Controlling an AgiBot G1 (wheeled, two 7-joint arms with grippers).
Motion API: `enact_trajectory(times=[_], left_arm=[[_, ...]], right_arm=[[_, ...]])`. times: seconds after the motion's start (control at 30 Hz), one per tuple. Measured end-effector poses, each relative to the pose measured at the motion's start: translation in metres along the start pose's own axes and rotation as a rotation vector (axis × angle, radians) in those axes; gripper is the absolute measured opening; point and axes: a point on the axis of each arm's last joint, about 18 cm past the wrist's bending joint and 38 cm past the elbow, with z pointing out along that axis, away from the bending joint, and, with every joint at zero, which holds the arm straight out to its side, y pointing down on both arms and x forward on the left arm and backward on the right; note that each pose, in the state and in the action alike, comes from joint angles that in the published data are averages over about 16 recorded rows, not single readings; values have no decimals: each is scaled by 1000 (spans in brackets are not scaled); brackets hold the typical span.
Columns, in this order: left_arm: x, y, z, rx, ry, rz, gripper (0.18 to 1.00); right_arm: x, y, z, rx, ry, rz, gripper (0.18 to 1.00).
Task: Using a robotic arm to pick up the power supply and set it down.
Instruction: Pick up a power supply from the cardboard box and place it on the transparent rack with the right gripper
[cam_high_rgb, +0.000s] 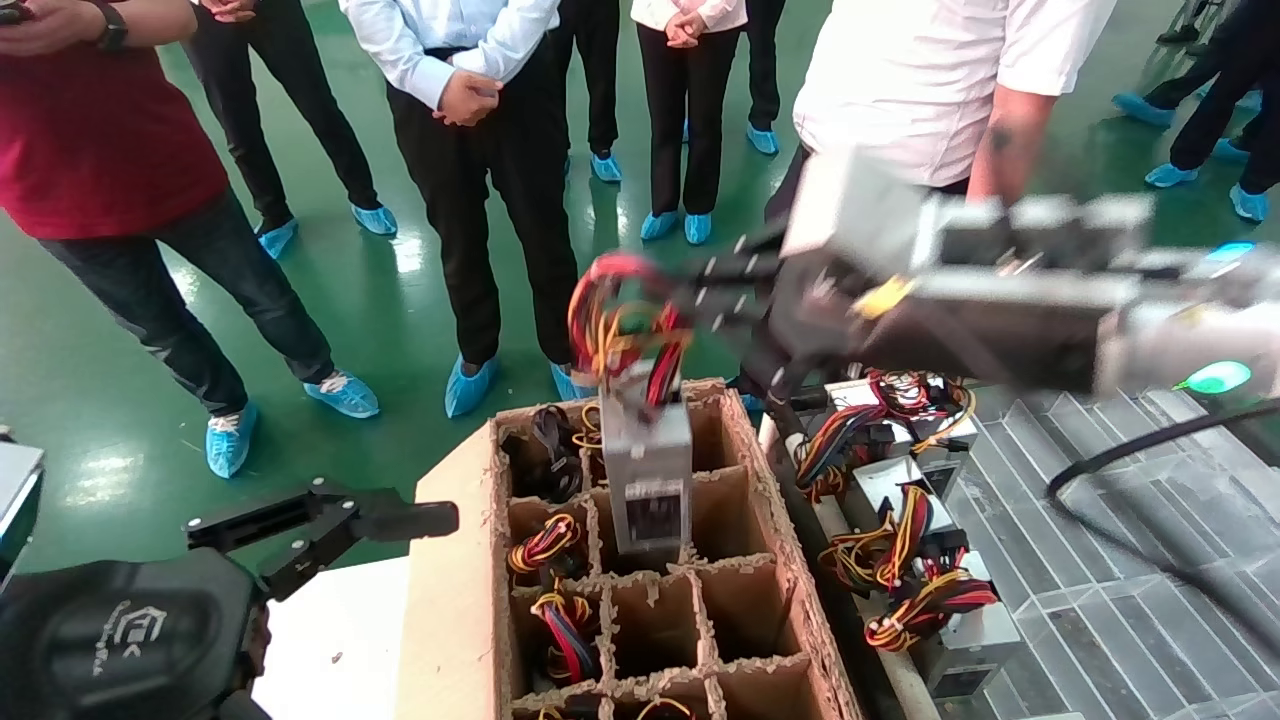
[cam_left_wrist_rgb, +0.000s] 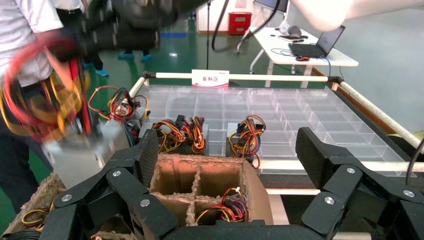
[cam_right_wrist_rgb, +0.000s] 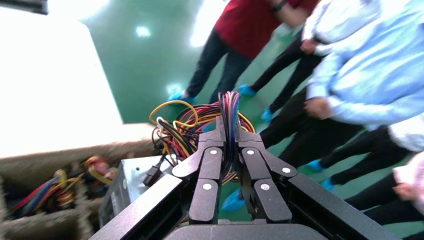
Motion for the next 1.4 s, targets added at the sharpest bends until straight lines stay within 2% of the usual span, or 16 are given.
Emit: enact_trajectory(times=[0.3, 0.67, 1.07, 1.4], left_arm=[[0, 0, 0, 0, 0, 0, 1001], [0, 0, 0, 0, 0, 0, 1001], [0, 0, 0, 0, 0, 0, 1001], [0, 0, 0, 0, 0, 0, 1001]], right_arm=[[36, -14, -52, -1, 102, -61, 198], [64, -5, -115, -134, 200, -150, 198], [72, 20, -177, -308, 265, -200, 198], [67, 59, -194, -448, 264, -217, 198]])
